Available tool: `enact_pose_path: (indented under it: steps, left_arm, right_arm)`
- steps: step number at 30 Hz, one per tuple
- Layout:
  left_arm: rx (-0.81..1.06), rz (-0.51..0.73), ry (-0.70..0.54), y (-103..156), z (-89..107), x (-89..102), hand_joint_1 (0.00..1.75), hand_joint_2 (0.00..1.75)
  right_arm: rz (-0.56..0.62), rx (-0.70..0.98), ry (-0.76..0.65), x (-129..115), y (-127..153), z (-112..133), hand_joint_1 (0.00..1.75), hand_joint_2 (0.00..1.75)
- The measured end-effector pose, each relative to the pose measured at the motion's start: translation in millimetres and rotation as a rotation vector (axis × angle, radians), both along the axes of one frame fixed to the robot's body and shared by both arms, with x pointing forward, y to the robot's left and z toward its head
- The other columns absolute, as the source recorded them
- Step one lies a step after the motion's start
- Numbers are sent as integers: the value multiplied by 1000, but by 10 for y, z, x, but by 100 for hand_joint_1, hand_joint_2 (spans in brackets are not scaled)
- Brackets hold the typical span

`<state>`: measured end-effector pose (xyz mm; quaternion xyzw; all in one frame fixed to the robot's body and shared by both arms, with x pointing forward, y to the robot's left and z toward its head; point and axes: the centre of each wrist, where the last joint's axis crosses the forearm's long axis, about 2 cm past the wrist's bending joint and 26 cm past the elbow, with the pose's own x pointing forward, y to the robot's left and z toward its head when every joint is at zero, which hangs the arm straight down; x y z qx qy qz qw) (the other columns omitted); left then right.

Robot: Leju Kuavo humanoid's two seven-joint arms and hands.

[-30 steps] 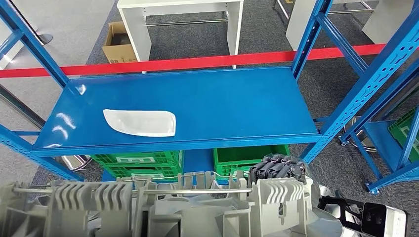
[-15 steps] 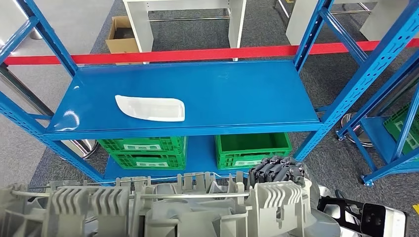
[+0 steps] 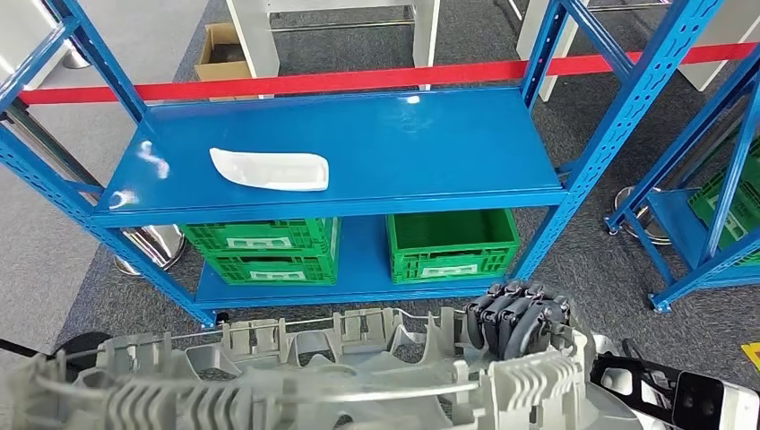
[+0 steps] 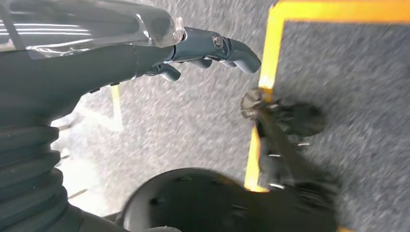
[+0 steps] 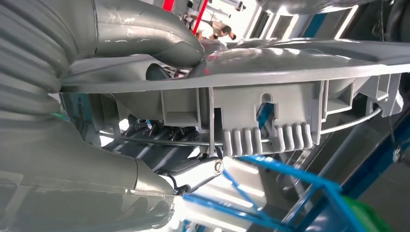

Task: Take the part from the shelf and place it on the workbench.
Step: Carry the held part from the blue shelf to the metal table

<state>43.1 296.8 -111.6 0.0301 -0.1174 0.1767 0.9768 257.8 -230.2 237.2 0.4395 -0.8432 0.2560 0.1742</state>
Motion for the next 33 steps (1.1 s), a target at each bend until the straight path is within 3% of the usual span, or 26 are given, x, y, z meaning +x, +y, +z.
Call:
enact_pose_path:
  steps: [7, 24, 33]
  left_arm:
    - [34, -20, -17, 239, 6, -13, 0, 175]
    - [52, -32, -28, 301, 9, -22, 0, 175]
    - [65, -99, -38, 400, 21, 21, 0, 175]
  right_arm:
    - [9, 11, -27, 84, -62, 59, 175, 175]
    - [13, 44, -12, 143, -16, 49, 175, 175]
    - [-50, 44, -7, 122, -162, 28, 175, 175]
